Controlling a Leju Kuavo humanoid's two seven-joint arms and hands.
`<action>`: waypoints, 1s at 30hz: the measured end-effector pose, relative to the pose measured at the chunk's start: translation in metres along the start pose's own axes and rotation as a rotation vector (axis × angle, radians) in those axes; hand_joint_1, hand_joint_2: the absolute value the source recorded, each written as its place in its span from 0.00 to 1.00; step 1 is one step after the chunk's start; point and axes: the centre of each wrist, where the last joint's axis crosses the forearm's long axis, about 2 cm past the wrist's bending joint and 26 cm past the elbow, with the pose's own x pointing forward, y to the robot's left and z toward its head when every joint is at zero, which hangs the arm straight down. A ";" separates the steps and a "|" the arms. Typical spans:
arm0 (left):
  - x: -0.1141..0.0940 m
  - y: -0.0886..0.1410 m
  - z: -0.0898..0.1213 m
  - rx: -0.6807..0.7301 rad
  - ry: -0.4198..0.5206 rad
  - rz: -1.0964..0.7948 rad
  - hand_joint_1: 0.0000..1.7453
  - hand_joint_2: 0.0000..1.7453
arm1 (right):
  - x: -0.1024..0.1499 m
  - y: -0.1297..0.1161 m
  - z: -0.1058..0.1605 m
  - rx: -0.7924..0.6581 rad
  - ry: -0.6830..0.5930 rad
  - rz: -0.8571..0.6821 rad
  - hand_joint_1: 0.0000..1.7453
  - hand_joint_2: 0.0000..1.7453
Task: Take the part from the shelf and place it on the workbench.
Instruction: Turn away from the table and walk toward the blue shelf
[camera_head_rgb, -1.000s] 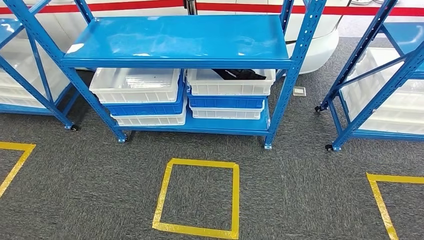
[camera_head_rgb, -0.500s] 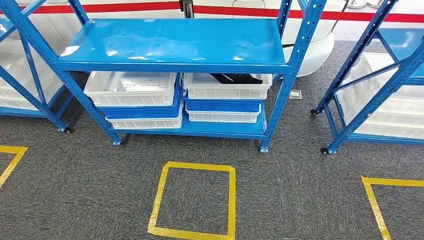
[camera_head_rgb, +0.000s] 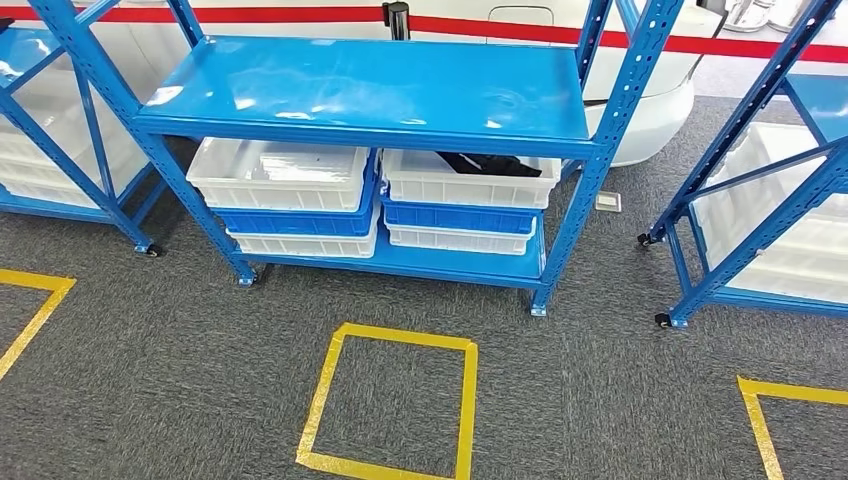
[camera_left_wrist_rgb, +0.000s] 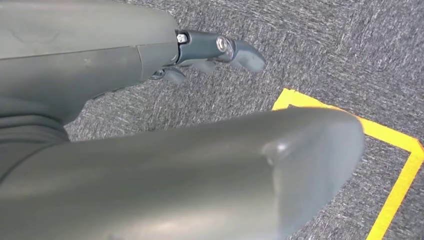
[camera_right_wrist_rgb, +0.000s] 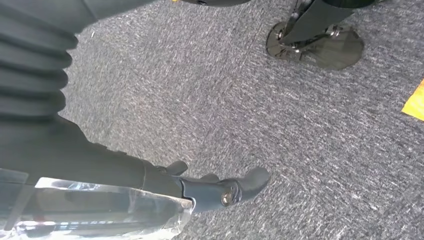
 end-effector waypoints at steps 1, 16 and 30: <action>0.000 0.000 0.000 0.000 0.000 0.000 0.00 0.00 | 0.000 0.001 0.000 0.002 0.000 0.001 0.00 1.00; 0.000 0.000 0.000 0.005 -0.006 0.003 0.00 0.00 | 0.004 0.002 0.000 0.011 -0.003 0.004 0.00 1.00; -0.004 0.000 0.002 0.007 0.001 0.007 0.00 0.00 | 0.003 -0.001 0.000 0.005 0.000 0.005 0.00 1.00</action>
